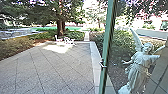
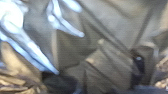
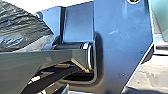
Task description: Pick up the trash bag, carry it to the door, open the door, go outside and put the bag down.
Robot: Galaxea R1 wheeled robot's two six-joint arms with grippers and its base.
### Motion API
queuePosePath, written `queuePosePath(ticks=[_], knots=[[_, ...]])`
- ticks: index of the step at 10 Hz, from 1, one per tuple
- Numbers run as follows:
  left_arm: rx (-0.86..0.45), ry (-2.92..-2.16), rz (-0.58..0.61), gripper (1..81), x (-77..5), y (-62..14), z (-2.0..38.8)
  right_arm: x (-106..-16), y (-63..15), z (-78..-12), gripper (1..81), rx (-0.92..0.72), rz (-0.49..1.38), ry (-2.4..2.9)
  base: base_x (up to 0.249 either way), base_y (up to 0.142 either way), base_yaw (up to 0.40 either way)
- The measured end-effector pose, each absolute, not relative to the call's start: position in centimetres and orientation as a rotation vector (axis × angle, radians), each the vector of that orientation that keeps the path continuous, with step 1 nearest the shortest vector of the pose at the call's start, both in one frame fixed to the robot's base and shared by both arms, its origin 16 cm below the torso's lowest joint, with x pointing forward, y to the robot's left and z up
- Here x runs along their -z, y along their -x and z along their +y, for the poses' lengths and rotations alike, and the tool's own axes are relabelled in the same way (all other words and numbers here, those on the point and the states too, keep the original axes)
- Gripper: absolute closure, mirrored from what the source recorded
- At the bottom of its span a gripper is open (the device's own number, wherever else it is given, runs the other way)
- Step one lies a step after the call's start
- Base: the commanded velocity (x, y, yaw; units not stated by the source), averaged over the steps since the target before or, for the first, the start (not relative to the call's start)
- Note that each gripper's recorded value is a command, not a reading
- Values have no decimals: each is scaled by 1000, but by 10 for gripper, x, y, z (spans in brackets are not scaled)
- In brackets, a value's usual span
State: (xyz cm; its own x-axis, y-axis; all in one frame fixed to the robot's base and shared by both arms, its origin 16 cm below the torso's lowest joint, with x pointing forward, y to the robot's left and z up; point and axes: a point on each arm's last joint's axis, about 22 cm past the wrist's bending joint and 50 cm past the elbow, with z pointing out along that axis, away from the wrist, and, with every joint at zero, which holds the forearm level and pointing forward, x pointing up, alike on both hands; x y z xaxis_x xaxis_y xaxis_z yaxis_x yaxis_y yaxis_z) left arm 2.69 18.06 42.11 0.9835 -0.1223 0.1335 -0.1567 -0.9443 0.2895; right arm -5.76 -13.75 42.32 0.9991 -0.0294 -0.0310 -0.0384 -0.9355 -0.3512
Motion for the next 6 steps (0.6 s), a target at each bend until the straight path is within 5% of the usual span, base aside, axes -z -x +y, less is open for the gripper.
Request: queuePosePath(ticks=[6], knots=[[-164, -2827, -204, 811, -421, -28, 181, -423, 56, -135, 10, -39, 51, 2779, 115, 0, 0]])
